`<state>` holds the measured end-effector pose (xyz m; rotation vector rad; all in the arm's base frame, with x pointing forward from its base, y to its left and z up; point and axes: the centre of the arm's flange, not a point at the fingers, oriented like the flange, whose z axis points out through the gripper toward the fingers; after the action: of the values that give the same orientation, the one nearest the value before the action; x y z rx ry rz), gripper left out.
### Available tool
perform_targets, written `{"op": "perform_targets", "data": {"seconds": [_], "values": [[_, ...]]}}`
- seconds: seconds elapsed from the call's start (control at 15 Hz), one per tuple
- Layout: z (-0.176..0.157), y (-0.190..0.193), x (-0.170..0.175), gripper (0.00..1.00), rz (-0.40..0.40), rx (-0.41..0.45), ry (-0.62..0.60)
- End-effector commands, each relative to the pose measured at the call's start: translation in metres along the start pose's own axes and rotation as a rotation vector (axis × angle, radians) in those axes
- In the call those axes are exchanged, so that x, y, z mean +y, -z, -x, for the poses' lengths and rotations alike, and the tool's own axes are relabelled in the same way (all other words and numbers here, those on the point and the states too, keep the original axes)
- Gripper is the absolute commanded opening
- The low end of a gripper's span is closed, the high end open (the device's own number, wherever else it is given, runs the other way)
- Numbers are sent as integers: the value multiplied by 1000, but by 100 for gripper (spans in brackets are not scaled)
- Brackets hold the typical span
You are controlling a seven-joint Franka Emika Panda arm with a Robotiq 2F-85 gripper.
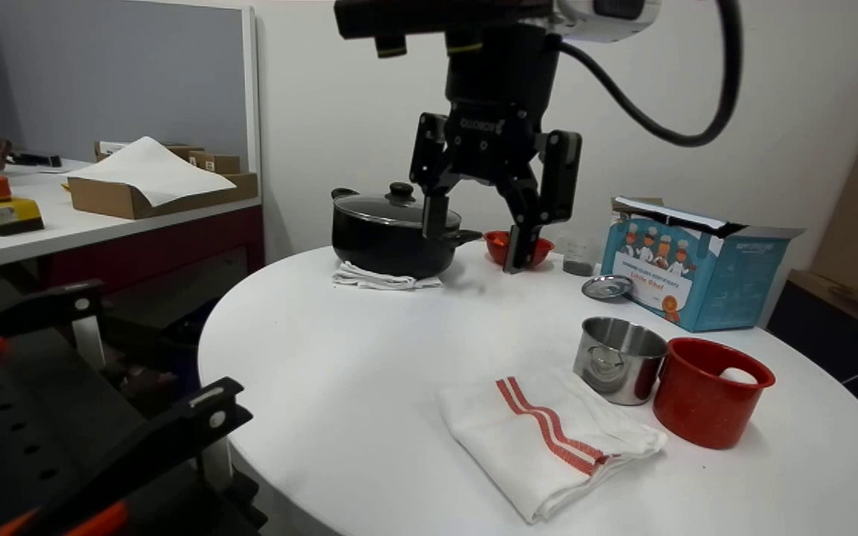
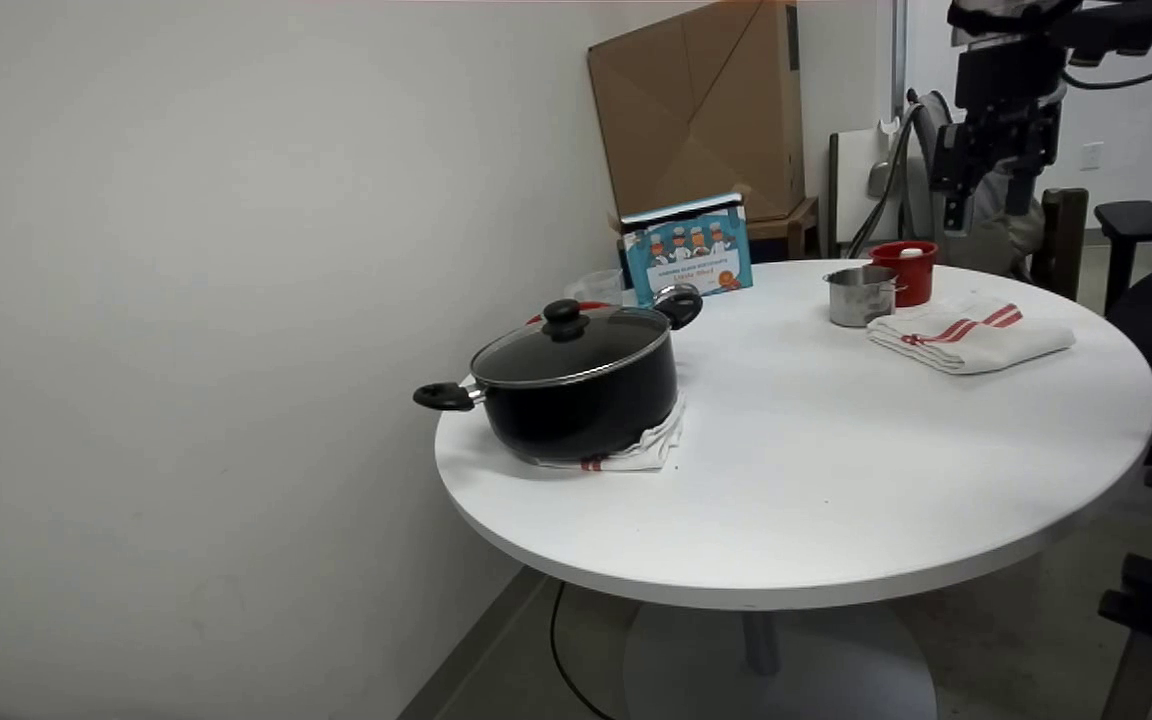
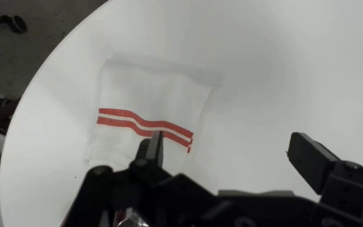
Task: Use the white towel to wipe the table then move the silver pot and orange cup to the right, then wipe the table
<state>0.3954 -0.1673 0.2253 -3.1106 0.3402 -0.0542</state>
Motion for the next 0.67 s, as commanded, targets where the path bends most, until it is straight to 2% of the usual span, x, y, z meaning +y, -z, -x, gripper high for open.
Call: {"op": "perform_targets", "data": {"seconds": [0.0, 0.27, 0.6], "values": [[2, -12, -20, 100, 51, 52, -10], [-9, -23, -12, 100, 38, 58, -53], [-15, -47, 30, 100, 2, 18, -155]]}}
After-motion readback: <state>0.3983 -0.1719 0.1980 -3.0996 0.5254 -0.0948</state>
